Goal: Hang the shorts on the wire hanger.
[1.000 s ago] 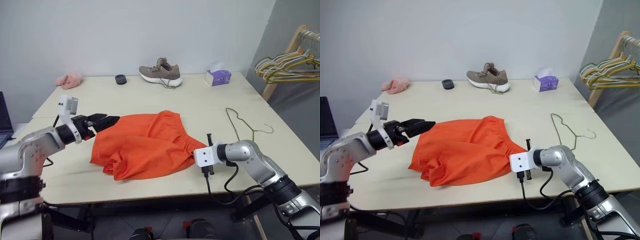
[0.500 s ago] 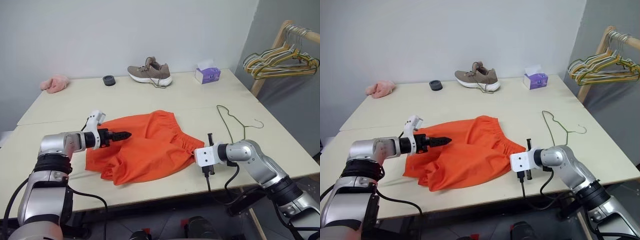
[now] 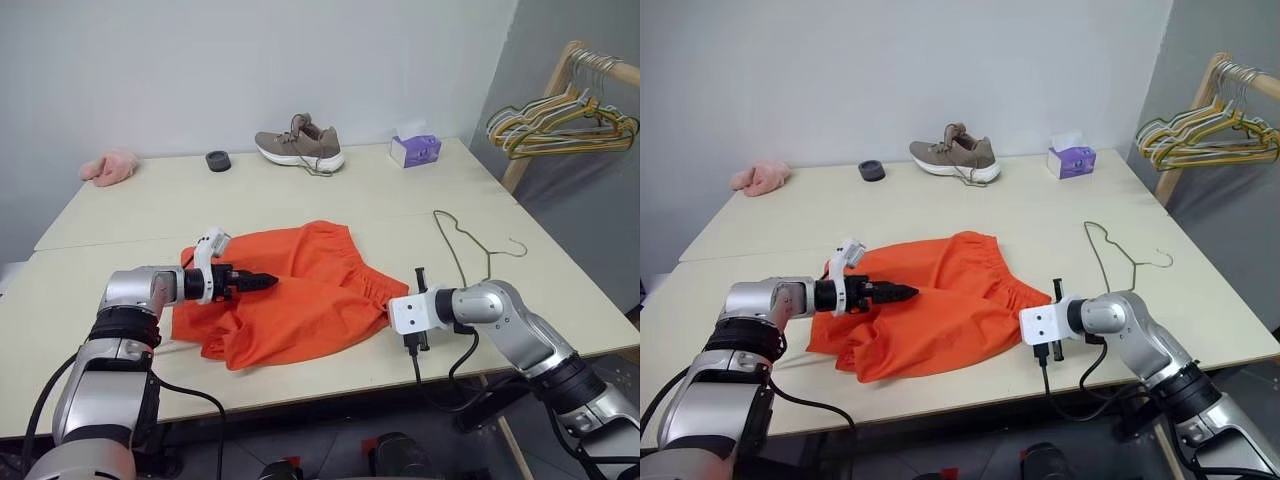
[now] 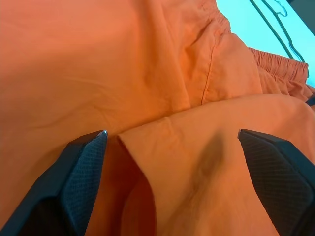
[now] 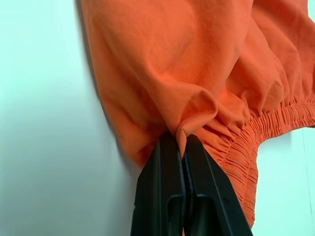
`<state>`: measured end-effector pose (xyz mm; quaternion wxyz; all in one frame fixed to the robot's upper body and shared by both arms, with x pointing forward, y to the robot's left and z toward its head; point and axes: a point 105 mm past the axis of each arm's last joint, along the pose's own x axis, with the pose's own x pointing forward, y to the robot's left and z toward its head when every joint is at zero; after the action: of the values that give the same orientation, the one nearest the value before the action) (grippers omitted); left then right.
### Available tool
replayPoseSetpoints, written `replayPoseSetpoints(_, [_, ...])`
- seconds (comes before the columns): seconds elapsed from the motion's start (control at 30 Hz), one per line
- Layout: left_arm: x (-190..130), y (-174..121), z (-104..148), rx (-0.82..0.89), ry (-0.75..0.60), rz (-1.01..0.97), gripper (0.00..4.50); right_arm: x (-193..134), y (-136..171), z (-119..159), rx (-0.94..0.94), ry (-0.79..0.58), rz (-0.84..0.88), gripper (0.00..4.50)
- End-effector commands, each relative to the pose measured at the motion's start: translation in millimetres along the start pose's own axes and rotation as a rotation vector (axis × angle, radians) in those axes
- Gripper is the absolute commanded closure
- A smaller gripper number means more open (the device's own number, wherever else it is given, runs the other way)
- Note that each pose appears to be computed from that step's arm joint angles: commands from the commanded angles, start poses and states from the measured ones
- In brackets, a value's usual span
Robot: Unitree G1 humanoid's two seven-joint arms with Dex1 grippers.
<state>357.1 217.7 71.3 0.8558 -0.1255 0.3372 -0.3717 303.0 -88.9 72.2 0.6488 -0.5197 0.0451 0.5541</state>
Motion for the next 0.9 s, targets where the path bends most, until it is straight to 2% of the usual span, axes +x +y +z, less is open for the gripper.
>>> replayPoseSetpoints(0.03, [2, -3, 3, 0.058, 0.027, -0.001, 0.62, -7, -9, 8, -0.017, -0.025, -0.03, 4.5])
replayPoseSetpoints(0.2, [3, -5, 4, 0.084, 0.022, -0.011, 2.19, -7, -8, 9, -0.01, -0.03, -0.027, 4.5])
replayPoseSetpoints(0.43, [0, -28, 14, 0.132, -0.023, -0.124, 4.47, -7, -9, 11, 0.008, -0.034, -0.029, 4.5])
replayPoseSetpoints(0.57, [-11, -51, 20, 0.171, -0.061, -0.202, 4.49, -6, -9, 10, 0.022, -0.029, -0.037, 4.5])
replayPoseSetpoints(0.73, [-32, -97, 34, 0.229, -0.134, -0.328, 4.49, -3, -14, 5, 0.076, -0.004, -0.08, 4.5])
replayPoseSetpoints(0.83, [-44, -138, 25, 0.254, -0.117, -0.449, 4.49, -2, -19, 4, 0.124, -0.004, -0.111, 4.5])
replayPoseSetpoints(0.9, [-50, -155, 13, 0.251, -0.09, -0.497, 4.49, -2, -20, 4, 0.134, -0.002, -0.114, 4.5])
